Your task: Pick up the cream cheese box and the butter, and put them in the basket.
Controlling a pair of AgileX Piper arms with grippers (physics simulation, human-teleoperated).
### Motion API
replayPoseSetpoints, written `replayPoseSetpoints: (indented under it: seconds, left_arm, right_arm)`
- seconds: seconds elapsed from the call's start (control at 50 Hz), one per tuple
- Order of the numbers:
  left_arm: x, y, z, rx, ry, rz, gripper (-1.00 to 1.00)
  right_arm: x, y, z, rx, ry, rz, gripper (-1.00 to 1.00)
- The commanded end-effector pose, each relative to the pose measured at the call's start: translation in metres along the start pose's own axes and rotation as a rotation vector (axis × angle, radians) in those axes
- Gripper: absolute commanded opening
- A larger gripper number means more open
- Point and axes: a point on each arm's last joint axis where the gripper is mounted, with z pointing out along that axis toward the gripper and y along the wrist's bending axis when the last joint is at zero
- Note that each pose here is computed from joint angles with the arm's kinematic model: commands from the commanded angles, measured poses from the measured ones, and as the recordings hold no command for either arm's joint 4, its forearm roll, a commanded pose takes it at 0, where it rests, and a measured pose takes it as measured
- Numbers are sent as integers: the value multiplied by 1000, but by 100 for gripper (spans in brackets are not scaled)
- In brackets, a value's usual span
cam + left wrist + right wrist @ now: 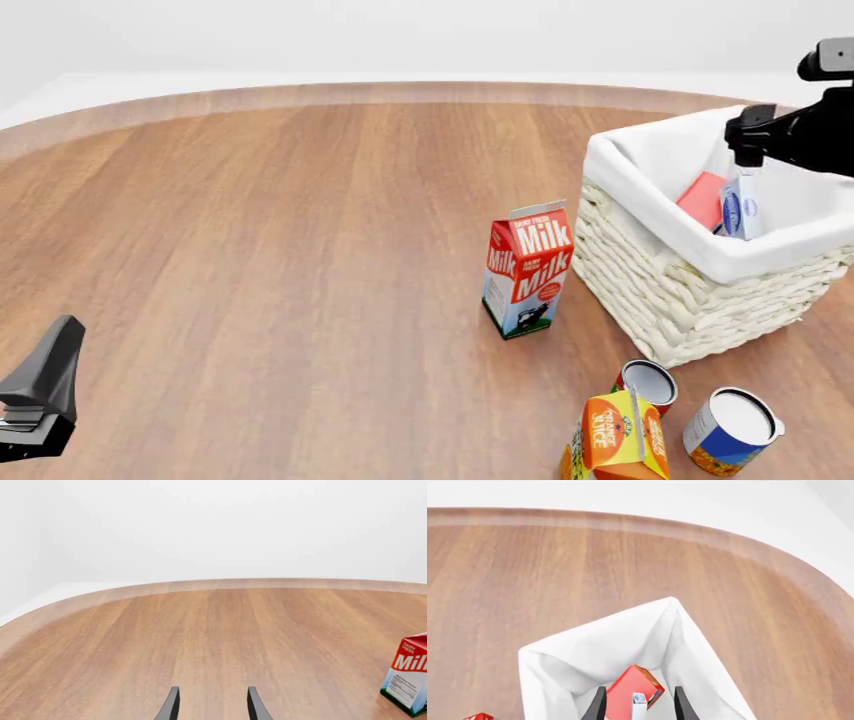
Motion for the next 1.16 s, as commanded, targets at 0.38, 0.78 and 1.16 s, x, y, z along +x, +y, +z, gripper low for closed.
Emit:
replayPoseSetpoints:
  seconds: [0.38, 0.78, 1.16]
  left_arm:
    - [0, 0, 0, 0, 0, 0, 100]
    - [0, 0, 0, 0, 0, 0, 100]
    - [0, 0, 0, 0, 0, 0, 100]
  right_arm:
    - [-29, 17, -62, -67, -83, -32, 100]
    - [-50, 32, -130, -165, -183, -81, 100]
    - [-63, 42, -195, -300, -317, -125, 100]
